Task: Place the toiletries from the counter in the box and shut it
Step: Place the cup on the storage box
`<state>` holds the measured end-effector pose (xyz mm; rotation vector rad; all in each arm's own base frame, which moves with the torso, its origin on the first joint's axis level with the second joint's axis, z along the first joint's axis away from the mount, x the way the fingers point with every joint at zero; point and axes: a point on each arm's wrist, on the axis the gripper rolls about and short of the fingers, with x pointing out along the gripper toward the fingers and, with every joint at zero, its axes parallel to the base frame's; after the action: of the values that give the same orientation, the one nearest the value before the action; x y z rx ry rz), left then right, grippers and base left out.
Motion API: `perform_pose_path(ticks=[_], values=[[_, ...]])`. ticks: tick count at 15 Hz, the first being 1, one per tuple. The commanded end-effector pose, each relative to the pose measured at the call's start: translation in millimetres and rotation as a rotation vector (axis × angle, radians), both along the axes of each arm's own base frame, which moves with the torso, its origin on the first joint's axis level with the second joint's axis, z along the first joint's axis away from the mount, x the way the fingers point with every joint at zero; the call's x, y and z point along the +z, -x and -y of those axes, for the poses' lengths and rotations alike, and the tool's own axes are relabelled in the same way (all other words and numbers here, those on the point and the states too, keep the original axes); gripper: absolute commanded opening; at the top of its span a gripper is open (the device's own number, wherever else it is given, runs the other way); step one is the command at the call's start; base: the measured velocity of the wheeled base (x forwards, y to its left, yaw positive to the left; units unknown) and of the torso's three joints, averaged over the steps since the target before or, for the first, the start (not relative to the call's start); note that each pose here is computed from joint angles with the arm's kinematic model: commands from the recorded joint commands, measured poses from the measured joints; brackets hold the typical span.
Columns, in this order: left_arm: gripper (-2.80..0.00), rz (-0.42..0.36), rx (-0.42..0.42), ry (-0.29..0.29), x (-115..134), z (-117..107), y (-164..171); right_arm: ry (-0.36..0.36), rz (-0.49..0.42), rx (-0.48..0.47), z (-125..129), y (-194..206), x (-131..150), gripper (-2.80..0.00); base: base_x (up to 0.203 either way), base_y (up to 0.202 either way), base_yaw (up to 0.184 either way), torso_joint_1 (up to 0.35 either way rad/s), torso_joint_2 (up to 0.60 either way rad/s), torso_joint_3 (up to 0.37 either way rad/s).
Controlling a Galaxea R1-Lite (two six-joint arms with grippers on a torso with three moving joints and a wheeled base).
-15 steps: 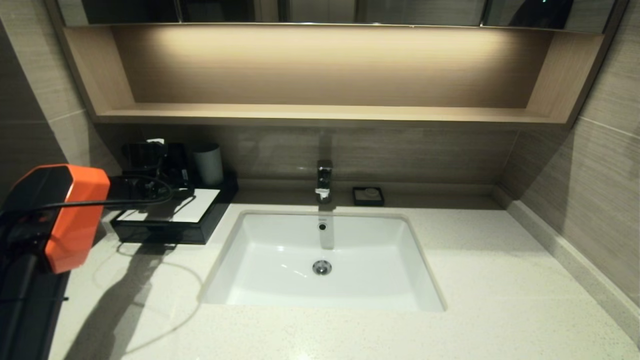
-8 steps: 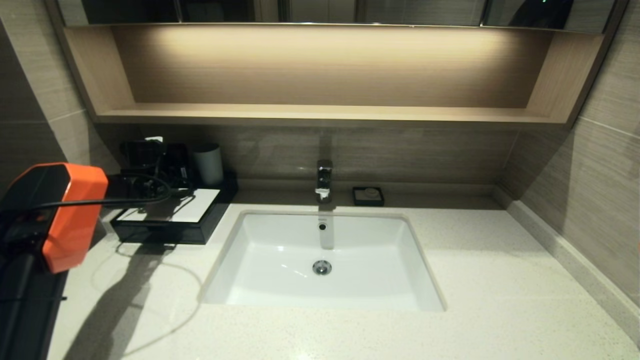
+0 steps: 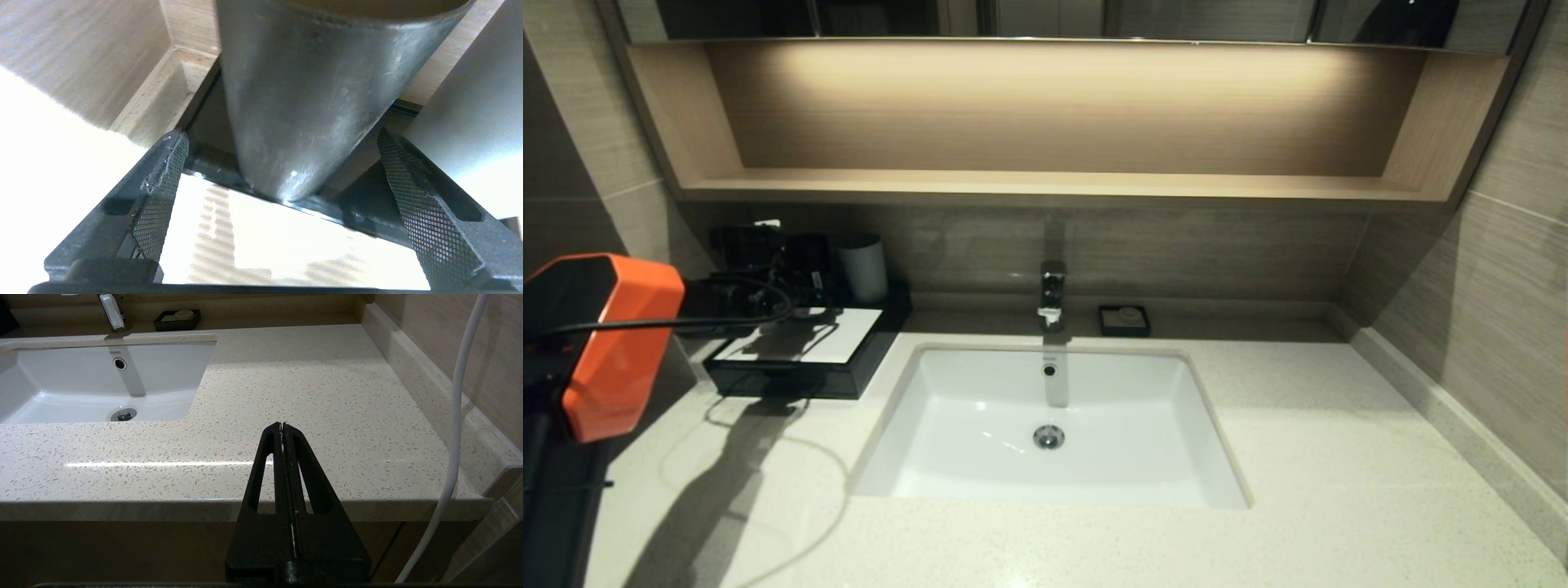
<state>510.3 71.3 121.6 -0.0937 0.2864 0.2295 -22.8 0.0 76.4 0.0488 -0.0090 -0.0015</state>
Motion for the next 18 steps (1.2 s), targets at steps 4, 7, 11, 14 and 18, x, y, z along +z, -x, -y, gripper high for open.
perform_pose_path(ticks=[4,7,11,14,18], values=[[0.00,0.034,0.008,0.017,33.2,2.7,24.0,0.000,-0.001,0.000,0.0,-0.1,0.1,-2.80,0.000,0.000,0.000,0.000,0.00,0.000],[0.00,0.036,0.011,0.022,37.2,3.8,33.3,0.000,0.000,0.000,0.0,0.0,0.3,-2.80,0.000,0.000,0.000,0.000,0.00,0.000],[-2.80,0.029,0.018,0.021,34.0,1.1,35.7,0.000,-0.001,0.000,0.0,-0.1,0.1,-2.80,0.000,0.000,0.000,0.000,0.00,0.000],[-2.80,0.011,0.022,0.023,29.2,-0.6,37.5,0.000,-0.002,0.000,0.0,-0.1,0.0,-2.80,0.000,0.000,0.000,0.000,0.00,0.000],[-2.80,-0.015,0.026,0.024,18.4,-3.0,37.2,0.000,0.000,0.000,0.0,0.0,0.3,-2.80,0.000,0.000,0.000,0.000,0.00,0.000]])
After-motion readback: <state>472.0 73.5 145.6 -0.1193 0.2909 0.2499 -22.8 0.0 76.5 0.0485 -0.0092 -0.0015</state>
